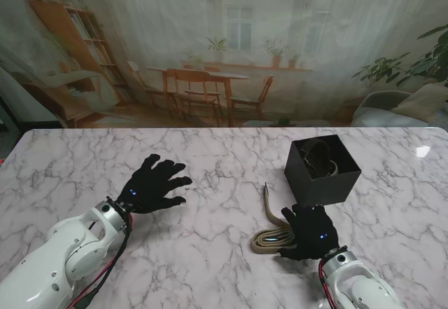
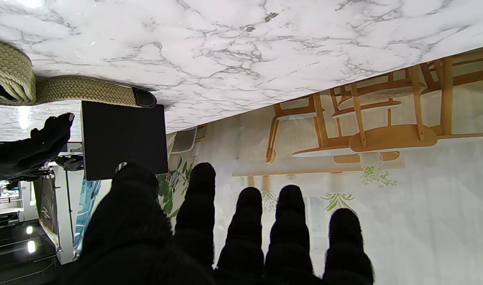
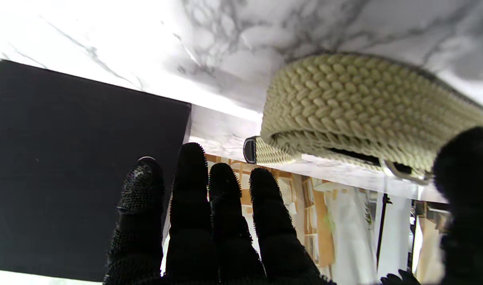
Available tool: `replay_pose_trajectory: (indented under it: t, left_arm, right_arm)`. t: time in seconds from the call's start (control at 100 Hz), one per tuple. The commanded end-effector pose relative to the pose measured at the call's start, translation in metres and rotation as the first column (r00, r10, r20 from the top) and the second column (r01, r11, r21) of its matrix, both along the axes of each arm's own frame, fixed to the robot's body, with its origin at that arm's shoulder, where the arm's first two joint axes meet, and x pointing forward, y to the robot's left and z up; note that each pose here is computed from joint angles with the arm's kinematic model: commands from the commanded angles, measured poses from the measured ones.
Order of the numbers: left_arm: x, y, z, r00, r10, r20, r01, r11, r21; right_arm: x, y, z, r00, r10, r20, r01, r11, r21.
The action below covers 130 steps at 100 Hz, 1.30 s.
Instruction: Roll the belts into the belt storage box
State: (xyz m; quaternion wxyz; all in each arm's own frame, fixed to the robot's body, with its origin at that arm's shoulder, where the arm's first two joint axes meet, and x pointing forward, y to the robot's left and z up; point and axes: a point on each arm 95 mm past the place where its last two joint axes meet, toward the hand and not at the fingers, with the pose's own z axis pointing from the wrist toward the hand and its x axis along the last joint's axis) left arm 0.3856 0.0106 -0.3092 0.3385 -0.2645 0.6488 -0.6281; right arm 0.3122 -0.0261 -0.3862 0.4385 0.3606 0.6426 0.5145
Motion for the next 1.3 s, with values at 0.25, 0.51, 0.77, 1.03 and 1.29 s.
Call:
replay_pose_trajectory:
  t: [0.25, 0.51, 0.77, 1.03, 1.29]
  left_arm:
    - [0.0, 0.0, -0.002, 1.0, 0.004, -0.012, -0.004, 1.0, 0.002]
    - [0.0, 0.0, -0.002, 1.0, 0.006, -0.014, -0.006, 1.0, 0.0]
    - [0.0, 0.001, -0.002, 1.0, 0.008, -0.014, -0.008, 1.0, -0.002]
    - [0.0, 0.0, -0.002, 1.0, 0.007, -0.017, -0.007, 1.0, -0.001]
    - [0.002, -0.004, -0.005, 0.999, -0.001, -0.048, 0.001, 1.0, 0.001]
  right_arm:
    - [0.002, 0.01, -0.011, 0.993, -0.078, -0.085, 0.079, 0.997, 0.009]
    - [0.008, 0.021, -0.016, 0.987, -0.069, -0.148, 0.079, 0.995, 0.065]
    - [0.012, 0.027, -0.017, 0.99, -0.041, -0.137, 0.054, 0.994, 0.094]
    - [0.01, 0.025, -0.014, 0.991, -0.04, -0.126, 0.057, 0.99, 0.129]
    - [0.009, 0.018, -0.013, 0.992, 0.008, -0.126, 0.007, 0.992, 0.123]
